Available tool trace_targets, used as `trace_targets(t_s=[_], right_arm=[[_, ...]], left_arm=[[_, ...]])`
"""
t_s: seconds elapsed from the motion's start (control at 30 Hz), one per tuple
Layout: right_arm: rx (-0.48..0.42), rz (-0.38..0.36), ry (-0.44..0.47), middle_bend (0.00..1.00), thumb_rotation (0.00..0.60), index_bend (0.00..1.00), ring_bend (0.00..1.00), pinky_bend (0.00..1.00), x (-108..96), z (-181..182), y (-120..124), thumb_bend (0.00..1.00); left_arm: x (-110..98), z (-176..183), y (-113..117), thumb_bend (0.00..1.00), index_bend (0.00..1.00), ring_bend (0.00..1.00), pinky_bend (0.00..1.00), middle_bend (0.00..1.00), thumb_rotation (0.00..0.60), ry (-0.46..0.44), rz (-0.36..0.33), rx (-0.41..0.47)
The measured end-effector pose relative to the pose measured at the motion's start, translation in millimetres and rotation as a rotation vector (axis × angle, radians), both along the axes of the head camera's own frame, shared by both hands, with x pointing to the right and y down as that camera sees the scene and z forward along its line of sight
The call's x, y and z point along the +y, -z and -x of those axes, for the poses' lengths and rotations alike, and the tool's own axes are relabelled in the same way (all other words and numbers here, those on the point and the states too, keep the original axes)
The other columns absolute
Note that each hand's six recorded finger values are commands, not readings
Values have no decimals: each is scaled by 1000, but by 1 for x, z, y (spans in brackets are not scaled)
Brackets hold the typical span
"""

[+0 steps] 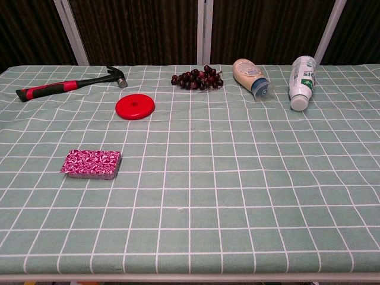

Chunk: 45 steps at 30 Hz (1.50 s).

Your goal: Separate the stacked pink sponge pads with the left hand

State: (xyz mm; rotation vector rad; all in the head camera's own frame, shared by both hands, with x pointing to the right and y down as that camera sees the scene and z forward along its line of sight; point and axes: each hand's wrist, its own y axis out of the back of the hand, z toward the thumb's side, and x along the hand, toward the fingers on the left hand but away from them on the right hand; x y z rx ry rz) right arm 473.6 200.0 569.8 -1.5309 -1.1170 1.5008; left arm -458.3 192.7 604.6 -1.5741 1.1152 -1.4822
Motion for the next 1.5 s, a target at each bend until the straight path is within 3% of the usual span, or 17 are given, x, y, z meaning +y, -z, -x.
trace_targets(t_s=[0.3,0.6,0.87,1.07,1.3,1.5], right_arm=[[-9,-29,2,0,600,0,0,0,-5,2,7,61],[-6,-20,3,0,600,0,0,0,-7,-3,7,61],[18,-41,22,0,600,0,0,0,-8,-2,11,63],[33,-48,46,0,600,0,0,0,-7,4,10,64],[40,-55,60,0,600,0,0,0,-8,8,13,65],[42,-41,46,0,600,0,0,0,-9,3,10,66]], left_arm=[[-1,-5,2,157,85,0,36,46,600,-21,-7,9],[-3,-22,1,157,93,0,52,100,600,-70,-2,80],[-11,-53,-22,157,139,0,61,114,600,-131,24,193],[-17,-92,-49,157,160,0,67,128,600,-236,79,318],[-21,-121,-73,157,160,5,99,128,600,-320,150,311],[-22,-144,-83,157,160,4,97,128,600,-364,168,313]])
